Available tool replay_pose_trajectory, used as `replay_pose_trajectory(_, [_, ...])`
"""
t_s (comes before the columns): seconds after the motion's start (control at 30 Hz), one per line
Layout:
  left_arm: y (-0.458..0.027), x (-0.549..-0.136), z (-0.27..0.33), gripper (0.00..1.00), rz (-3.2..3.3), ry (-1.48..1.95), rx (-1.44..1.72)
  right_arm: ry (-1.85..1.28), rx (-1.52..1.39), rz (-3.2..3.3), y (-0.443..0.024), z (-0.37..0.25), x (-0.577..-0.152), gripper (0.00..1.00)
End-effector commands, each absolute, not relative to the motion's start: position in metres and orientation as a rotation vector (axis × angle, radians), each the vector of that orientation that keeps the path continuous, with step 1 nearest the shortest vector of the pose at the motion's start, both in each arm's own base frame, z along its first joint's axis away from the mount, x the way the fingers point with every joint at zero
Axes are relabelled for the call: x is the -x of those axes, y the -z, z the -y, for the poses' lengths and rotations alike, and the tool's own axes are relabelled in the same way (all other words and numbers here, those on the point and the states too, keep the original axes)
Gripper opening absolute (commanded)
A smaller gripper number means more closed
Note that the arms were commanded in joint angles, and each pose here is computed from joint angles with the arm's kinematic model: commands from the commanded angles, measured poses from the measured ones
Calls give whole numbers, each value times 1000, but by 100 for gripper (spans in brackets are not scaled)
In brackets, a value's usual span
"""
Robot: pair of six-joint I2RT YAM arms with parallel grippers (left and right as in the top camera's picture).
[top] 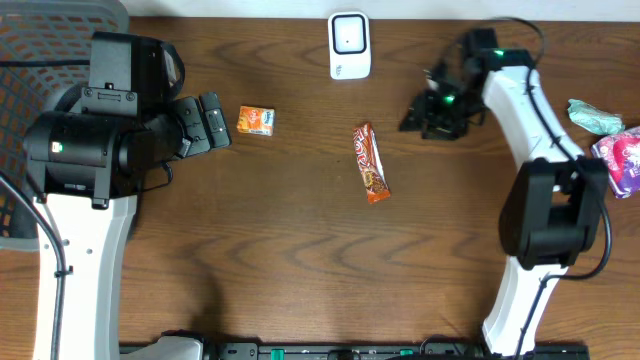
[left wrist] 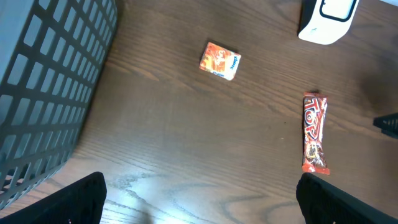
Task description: Scan the item barcode
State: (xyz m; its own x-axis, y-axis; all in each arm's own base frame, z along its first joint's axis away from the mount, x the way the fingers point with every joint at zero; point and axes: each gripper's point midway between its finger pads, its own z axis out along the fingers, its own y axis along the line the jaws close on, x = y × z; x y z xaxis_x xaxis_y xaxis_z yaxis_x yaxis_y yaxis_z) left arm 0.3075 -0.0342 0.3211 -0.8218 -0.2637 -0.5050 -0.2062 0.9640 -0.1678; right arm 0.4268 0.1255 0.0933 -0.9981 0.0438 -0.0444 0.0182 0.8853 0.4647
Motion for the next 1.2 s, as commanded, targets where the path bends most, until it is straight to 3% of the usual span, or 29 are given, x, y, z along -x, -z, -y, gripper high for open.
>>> replay_pose_trajectory(0.0, [-322,-308,31,98,-2561,126,343,-657,156,-3005,-94,-151,-417,64])
replay_pose_trajectory(0.17, [-322,-308,31,98,-2561,126,343,-497,234,-3087,-66,-169,-399,84])
replay_pose_trajectory(0.3, [-322,-308,31,98,-2561,126,343,-295,145,-3150,-45,-162,-388,88])
replay_pose_trajectory(0.53, [-322,-308,31,98,-2561,126,343,-328,165,-3172,-18,-168,-373,87])
replay_pose_trajectory(0.8, [-322,-308,31,98,-2561,126,343,-576,176,-3148,1,-191,-363,61])
replay_pose_trajectory(0.93, [-322,-308,31,98,-2561,126,343,-606,172,-3148,7,-195,-358,56])
replay_pose_trajectory(1.0, [-322,-308,31,98,-2561,126,343,-606,173,-3150,9,-196,-356,39])
replay_pose_trajectory(1.1, [-322,-308,31,98,-2561,126,343,-608,120,-3154,11,-198,-356,3])
replay_pose_trajectory(1.17, [-322,-308,31,98,-2561,126,343,-655,114,-3134,8,-204,-359,1])
